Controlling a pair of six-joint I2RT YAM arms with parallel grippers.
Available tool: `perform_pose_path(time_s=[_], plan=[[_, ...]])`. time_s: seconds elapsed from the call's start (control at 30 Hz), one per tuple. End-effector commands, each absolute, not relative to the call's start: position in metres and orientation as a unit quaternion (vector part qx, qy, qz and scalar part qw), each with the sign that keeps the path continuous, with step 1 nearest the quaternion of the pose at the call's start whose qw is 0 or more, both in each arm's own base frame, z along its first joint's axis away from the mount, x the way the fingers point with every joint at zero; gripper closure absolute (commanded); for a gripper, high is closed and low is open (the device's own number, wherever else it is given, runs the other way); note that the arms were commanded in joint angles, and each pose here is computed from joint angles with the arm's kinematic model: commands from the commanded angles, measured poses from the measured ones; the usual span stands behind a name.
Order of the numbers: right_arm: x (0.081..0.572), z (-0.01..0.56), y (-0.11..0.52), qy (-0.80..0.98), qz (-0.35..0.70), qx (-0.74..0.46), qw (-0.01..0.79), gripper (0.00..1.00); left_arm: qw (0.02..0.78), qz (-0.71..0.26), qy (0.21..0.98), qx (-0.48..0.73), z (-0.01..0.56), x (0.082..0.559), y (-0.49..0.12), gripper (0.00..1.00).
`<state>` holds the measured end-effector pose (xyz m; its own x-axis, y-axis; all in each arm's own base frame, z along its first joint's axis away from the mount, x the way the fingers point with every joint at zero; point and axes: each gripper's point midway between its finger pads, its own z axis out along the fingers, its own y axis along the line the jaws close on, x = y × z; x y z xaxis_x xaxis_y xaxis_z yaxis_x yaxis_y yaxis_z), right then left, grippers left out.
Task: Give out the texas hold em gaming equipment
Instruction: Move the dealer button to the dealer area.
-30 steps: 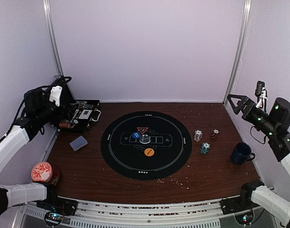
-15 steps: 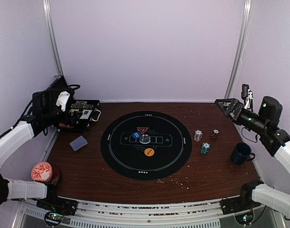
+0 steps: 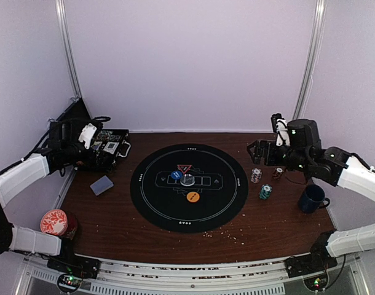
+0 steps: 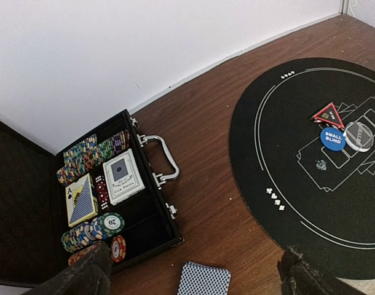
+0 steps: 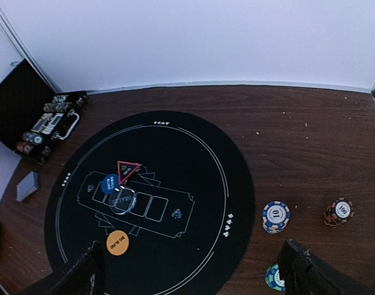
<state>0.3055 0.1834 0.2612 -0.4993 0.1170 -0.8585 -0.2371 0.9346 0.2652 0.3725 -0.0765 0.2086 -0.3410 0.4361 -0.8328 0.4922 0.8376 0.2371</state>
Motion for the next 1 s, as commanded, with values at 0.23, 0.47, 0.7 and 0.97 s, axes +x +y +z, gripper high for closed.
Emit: perform_pose_path(time_s=[0.23,0.47,0.7,0.97], plan=[[0.328,0.26,0.189,0.853,0.052,-0.024,0.519,0.0,0.495,-0.061,0.812,0.303,0.203,0.382,-0.088,0.02],[0.333,0.242,0.269,0.863,0.108,-0.119,0.479,0.0,0.492,-0.082,0.81,0.307,0.188,0.384,-0.094,0.02],[0.352,0.2,0.357,0.871,0.144,-0.189,0.431,0.0,0.522,-0.101,0.786,0.315,0.186,0.377,-0.103,0.02],[0.394,0.155,0.413,0.882,0.122,-0.185,0.415,0.0,0.562,-0.093,0.763,0.306,0.186,0.372,-0.101,0.02]])
